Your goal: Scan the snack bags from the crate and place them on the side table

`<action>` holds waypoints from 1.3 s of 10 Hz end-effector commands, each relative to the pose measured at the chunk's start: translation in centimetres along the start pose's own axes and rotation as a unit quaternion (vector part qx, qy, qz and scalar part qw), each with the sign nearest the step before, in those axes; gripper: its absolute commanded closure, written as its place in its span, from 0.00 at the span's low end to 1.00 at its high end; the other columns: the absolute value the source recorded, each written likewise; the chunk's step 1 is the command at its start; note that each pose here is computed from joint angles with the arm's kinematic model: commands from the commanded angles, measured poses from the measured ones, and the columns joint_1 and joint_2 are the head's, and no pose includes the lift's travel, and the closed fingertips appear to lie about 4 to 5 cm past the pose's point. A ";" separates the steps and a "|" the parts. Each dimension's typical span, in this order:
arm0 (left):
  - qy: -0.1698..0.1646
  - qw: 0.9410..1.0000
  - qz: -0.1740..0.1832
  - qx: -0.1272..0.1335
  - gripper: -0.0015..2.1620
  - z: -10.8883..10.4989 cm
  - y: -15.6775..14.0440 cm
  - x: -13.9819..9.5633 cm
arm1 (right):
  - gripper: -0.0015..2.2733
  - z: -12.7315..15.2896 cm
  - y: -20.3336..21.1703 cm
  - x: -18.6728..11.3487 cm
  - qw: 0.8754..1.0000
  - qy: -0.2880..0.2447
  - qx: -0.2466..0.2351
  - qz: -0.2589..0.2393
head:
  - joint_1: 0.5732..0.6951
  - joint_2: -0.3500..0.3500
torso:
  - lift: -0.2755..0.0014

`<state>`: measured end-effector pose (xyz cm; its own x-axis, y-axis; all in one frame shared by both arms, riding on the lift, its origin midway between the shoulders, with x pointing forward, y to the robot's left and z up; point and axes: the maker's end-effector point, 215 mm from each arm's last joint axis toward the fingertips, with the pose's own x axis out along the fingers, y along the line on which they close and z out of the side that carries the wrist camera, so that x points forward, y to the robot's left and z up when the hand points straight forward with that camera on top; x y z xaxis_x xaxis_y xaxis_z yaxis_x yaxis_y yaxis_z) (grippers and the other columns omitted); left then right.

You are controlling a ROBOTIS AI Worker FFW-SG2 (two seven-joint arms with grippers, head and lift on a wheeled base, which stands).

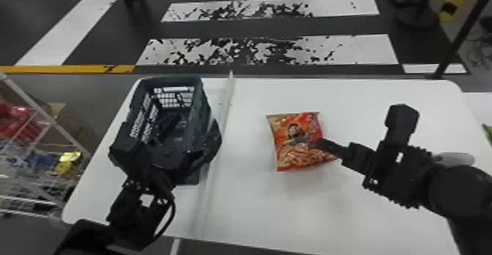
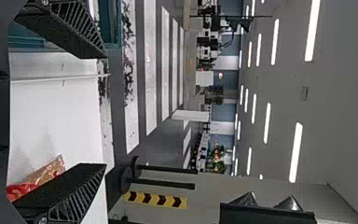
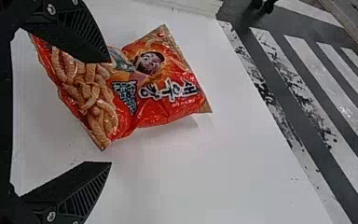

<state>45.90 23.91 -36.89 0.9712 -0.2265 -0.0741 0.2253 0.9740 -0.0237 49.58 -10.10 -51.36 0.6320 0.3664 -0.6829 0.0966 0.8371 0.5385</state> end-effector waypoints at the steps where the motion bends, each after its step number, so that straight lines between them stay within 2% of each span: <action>1: 0.002 1.000 0.000 0.000 0.02 -0.2 0.0 0.0 | 0.05 0.5 -0.1 0.4 1.000 0.002 0.008 0.000 | 1.00 0.73 | 0.81; 10: 0.013 1.000 -0.003 -0.004 0.02 -1.6 -0.1 0.2 | 0.05 -1.2 -2.6 2.9 0.999 0.037 0.028 -0.024 | 1.00 0.71 | 0.81; 13: 0.016 1.000 -0.010 -0.005 0.02 -2.0 -0.8 0.6 | 0.10 -0.9 -2.5 3.4 0.998 0.036 0.046 -0.005 | 1.00 0.71 | 0.81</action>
<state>46.14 23.11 -38.91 0.9637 -0.2447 -0.1064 0.2422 0.9696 -0.0357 50.63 -10.47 -55.44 0.5716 0.3886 -0.7226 0.1692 0.8060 0.5673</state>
